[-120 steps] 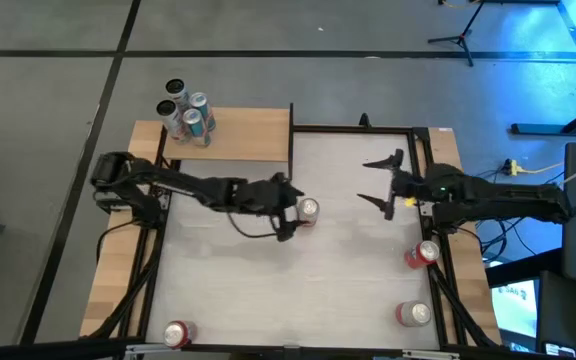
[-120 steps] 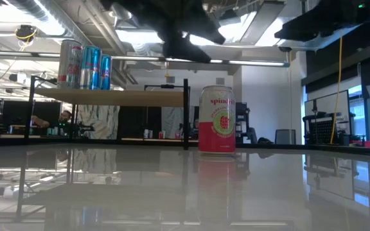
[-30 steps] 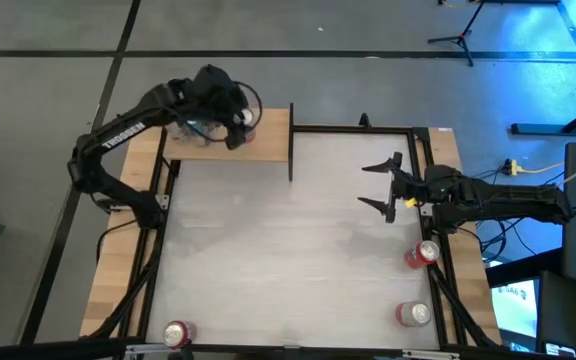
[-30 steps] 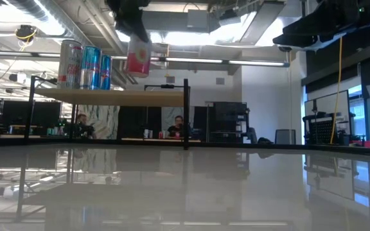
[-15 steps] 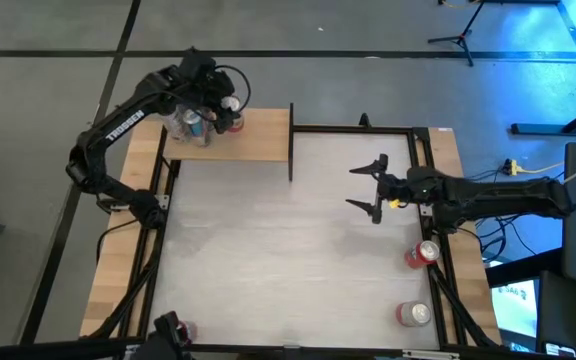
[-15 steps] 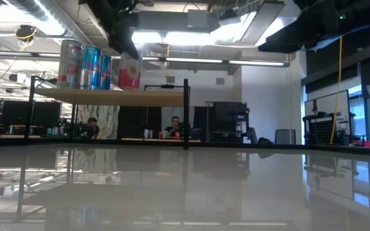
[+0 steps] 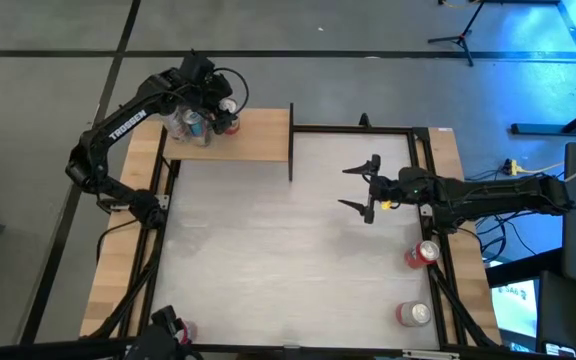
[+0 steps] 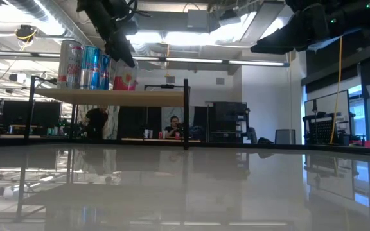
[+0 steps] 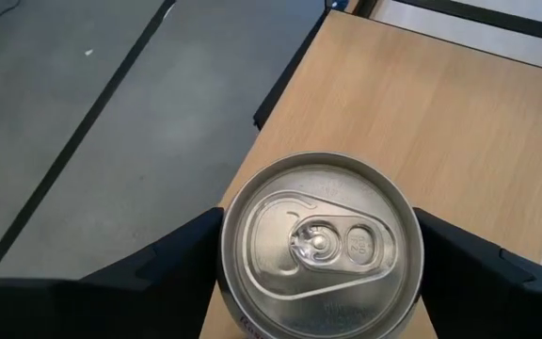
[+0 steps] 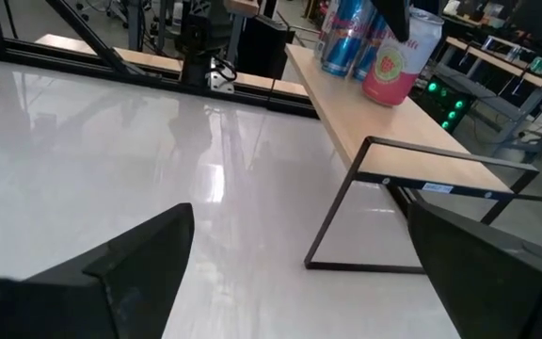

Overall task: Place canned beverage on shelf
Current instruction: Put the top pink white soda can on the shelf

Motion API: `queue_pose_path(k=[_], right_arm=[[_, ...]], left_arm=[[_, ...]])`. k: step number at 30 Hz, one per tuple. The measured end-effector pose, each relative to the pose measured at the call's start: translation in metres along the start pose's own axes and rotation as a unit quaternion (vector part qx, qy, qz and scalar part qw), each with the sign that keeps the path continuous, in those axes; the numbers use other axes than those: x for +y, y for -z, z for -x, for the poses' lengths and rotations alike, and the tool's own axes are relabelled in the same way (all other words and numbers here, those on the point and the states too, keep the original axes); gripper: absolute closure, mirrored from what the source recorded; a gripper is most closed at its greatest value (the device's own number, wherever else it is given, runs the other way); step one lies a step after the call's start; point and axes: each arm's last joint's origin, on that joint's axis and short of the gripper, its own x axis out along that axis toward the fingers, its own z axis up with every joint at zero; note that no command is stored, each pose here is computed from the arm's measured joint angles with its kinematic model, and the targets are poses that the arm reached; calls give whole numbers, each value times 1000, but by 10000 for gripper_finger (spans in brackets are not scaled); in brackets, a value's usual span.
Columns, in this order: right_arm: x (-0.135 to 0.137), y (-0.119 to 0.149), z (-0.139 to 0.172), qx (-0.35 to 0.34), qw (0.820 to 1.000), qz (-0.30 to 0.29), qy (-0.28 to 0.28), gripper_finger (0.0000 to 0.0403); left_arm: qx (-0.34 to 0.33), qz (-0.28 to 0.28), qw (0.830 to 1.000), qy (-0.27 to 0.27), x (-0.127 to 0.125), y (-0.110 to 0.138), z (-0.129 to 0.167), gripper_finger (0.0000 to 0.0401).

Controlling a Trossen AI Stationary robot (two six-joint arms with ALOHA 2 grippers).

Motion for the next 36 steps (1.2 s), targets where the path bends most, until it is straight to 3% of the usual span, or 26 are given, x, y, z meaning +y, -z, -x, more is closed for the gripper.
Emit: queue_pose_path(k=[17, 27, 36], right_arm=[[0, 0, 0, -1, 1000, -1, 0, 15], [0, 0, 0, -1, 1000, -1, 0, 15], [0, 0, 0, -1, 1000, -1, 0, 15]], left_arm=[[3, 9, 1000, -17, 1, 0, 0, 104], [14, 2, 998, -58, 3, -1, 0, 40], [-8, -7, 997, -74, -6, -15, 10, 35]])
